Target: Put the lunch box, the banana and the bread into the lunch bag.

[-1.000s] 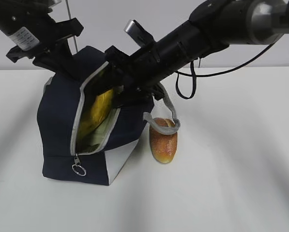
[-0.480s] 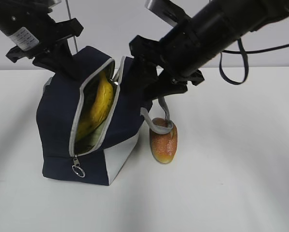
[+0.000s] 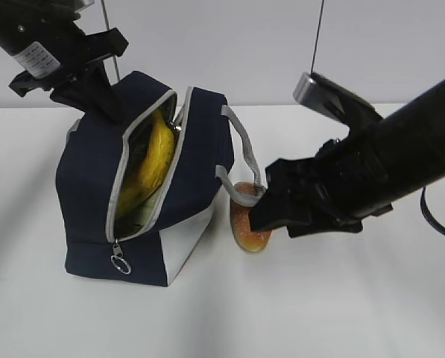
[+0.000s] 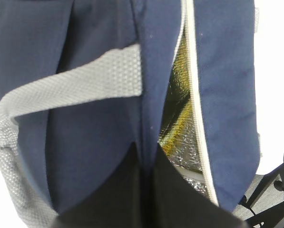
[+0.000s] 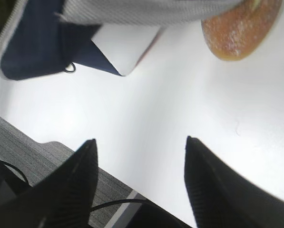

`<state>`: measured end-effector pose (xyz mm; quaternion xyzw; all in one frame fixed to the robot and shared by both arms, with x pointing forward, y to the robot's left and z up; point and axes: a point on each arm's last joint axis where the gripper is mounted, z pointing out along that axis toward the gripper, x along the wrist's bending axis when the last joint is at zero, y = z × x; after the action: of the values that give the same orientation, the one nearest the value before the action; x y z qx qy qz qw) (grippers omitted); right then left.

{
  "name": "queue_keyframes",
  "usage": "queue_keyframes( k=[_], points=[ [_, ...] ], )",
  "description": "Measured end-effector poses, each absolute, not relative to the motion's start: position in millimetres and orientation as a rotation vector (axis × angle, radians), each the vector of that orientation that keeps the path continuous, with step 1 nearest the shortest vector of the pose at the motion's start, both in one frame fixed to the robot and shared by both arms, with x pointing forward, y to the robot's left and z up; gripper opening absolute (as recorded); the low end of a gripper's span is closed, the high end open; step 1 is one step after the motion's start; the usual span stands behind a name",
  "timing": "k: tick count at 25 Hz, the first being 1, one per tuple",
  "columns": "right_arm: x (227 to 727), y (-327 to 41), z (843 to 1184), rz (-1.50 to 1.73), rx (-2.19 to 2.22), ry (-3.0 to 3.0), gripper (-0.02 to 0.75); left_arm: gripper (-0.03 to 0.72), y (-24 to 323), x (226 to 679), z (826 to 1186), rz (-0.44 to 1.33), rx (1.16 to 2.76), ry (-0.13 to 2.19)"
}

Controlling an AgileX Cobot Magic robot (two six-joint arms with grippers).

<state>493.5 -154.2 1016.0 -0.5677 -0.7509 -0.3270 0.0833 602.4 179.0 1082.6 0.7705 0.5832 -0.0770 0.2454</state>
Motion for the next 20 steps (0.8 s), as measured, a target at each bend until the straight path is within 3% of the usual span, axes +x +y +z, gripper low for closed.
queue_keyframes(
  k=[12, 14, 17, 20],
  points=[
    [514, -154, 952, -0.814, -1.850, -2.208, 0.431, -0.003, 179, 602, 1083, -0.212, 2.104, 1.592],
    [518, -154, 945, -0.809, -1.872, -2.211, 0.479, -0.003, 179, 602, 1083, -0.212, 2.104, 1.592],
    [524, -154, 941, -0.832, -1.893, -2.233, 0.616, -0.003, 179, 602, 1083, -0.212, 2.104, 1.592],
    [531, -155, 940, -0.877, -1.923, -2.259, 0.645, -0.003, 179, 602, 1083, -0.212, 2.104, 1.592]
  ],
)
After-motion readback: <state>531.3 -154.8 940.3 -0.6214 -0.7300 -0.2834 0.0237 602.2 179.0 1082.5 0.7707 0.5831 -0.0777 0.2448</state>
